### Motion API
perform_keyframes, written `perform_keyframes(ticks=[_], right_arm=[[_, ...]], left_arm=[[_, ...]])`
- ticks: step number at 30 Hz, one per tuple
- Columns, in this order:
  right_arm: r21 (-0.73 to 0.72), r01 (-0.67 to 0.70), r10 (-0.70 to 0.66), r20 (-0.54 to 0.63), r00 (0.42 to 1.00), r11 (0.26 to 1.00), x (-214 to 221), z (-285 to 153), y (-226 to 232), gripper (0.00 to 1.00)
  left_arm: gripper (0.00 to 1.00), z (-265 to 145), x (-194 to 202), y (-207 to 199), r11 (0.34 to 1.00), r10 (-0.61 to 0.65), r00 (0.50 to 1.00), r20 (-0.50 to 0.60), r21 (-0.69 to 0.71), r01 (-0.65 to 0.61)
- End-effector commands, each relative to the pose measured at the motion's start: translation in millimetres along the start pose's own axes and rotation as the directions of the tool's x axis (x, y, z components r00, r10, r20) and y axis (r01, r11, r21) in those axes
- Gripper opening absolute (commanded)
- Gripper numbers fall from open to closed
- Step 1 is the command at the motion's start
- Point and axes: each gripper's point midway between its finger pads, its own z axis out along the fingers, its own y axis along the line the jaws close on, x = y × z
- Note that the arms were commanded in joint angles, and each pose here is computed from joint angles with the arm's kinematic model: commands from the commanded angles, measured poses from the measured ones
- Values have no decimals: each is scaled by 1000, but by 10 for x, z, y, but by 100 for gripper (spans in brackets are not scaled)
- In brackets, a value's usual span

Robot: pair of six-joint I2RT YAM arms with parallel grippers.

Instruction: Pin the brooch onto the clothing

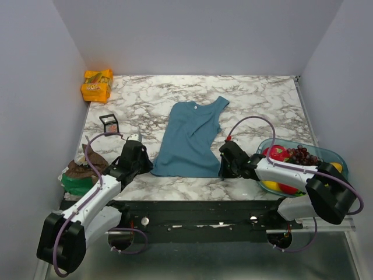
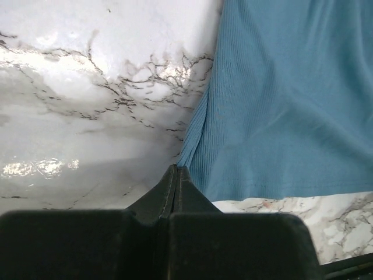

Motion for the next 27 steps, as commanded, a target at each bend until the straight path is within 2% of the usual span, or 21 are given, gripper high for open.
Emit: perform_keyframes(ticks=[1,2,3,6,10,14,15,16,17,18,19,20,21,22,23,24,27], right_arm=[[36,25,-26,22,999,999,-110,-53,-31,12],[67,25,-29,60,998,997,-218,-112,-62,7],[115,35,-41,43,998,993,-182,-173,-169,5],[174,49,-65,92,994,984,-312,-408,-284,1],[170,72,-102,175,979,983,-575,-789,-246,1],[185,102,-160,328,931,977,-1140,-1421,-102,1],[205,142,-206,338,918,968,-1232,-1560,-103,1],[173,137,-199,421,885,975,-1516,-1879,54,1],[177,148,-214,452,866,973,-1646,-2033,96,1],[211,176,-258,469,845,962,-1750,-2190,87,1],[173,163,-233,556,798,971,-2013,-2590,223,1],[178,173,-245,574,781,969,-2113,-2710,269,1],[179,217,-281,598,750,960,-2213,-2901,327,1],[163,236,-285,626,725,958,-2295,-3070,393,1],[117,241,-253,694,674,964,-2451,-3422,501,1],[101,287,-269,722,638,952,-2512,-3587,586,1],[41,380,-254,808,531,924,-2671,-4159,805,1]], left_arm=[[0,-133,-74,10,1000,-24,999,45,-10,25],[0,-144,-79,24,1000,-27,998,51,-15,28],[0,-164,-96,11,1000,-28,998,61,-8,29],[0,-209,-126,-107,998,-34,997,67,54,30],[0,-376,-317,-421,984,-35,995,90,178,19],[0,-813,-945,-873,954,-38,970,240,297,-37],[0,-1058,-1261,-1081,939,-42,950,309,337,-68],[0,-1181,-1418,-1174,933,-27,937,348,345,-101],[0,-1316,-1568,-1268,927,-24,924,381,356,-122],[0,-1611,-1880,-1461,910,-34,892,451,383,-159],[0,-1753,-2022,-1548,902,-29,873,487,388,-187],[0,-1906,-2161,-1622,896,-36,852,522,395,-204],[0,-2226,-2403,-1763,880,-61,810,584,415,-233],[0,-2376,-2510,-1819,873,-74,786,613,422,-247],[0,-2559,-2614,-1899,856,-87,756,648,437,-276],[0,-2850,-2756,-1991,838,-112,714,691,452,-305],[0,-3344,-2955,-2135,806,-147,647,748,469,-361]])
